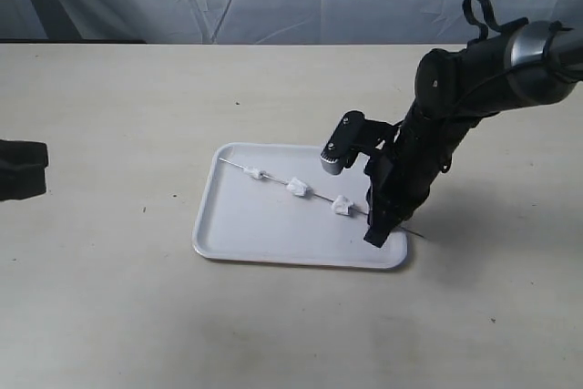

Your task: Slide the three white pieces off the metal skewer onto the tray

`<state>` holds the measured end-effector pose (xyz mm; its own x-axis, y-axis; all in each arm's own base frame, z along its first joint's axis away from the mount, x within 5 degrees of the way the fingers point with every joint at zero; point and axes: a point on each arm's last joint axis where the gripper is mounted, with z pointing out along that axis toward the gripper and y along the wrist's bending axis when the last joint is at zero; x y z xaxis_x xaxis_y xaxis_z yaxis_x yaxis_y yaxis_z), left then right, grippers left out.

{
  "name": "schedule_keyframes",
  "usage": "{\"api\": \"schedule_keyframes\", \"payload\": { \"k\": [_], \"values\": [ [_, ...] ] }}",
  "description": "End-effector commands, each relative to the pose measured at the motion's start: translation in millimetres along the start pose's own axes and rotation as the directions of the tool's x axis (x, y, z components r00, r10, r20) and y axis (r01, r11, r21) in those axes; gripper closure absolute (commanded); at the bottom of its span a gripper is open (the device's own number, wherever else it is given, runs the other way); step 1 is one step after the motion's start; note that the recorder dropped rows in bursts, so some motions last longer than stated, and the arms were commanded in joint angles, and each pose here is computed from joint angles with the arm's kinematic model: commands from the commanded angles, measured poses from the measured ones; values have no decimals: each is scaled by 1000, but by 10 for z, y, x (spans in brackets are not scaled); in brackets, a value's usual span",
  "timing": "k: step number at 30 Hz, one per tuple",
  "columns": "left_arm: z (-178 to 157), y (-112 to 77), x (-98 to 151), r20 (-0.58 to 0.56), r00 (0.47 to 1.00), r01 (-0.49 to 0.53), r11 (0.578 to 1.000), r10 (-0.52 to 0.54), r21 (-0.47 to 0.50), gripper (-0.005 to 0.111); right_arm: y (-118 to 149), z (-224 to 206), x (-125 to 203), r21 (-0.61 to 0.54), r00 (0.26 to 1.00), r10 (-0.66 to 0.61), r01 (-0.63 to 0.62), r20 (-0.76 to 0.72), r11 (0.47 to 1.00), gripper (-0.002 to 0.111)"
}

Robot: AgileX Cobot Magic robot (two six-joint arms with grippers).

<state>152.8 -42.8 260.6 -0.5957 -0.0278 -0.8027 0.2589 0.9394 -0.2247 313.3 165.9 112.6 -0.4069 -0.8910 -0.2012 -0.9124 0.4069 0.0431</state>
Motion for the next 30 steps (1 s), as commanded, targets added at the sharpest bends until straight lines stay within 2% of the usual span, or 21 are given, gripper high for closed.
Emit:
{"api": "schedule_keyframes", "payload": {
  "k": [1, 5, 9, 14, 20, 24, 27, 30],
  "values": [
    [6, 4, -84, 75, 995, 65, 998, -65, -3, 107, -53, 10, -16, 4, 994, 109, -108, -10, 994, 108],
    [82, -57, -88, 3, 979, 202, 977, -202, 74, 107, -39, -166, -90, -11, 979, 203, -202, 29, 979, 108],
    [300, -94, -31, -136, 906, 417, 900, -401, 124, 107, 16, -398, -152, -30, 964, 244, -242, 102, 970, 109],
    [579, -77, 15, -226, 807, 580, 806, -546, 120, 103, 158, -719, -220, -114, 933, 308, -291, 184, 950, 109],
    [790, -119, -37, -236, 755, 655, 715, -612, 245, 88, 361, -1085, -281, -104, 925, 265, -245, 272, 964, 109],
    [834, -106, -57, -208, 805, 594, 760, -556, 264, 86, 481, -1254, -280, -129, 916, 285, -258, 283, 957, 109],
    [891, -77, -43, -216, 790, 612, 756, -574, 233, 86, 542, -1330, -258, -158, 900, 317, -281, 300, 947, 109],
    [977, -93, -8, -277, 759, 648, 722, -589, 240, 86, 594, -1337, -220, -183, 884, 346, -302, 314, 936, 109]
  ]
}}
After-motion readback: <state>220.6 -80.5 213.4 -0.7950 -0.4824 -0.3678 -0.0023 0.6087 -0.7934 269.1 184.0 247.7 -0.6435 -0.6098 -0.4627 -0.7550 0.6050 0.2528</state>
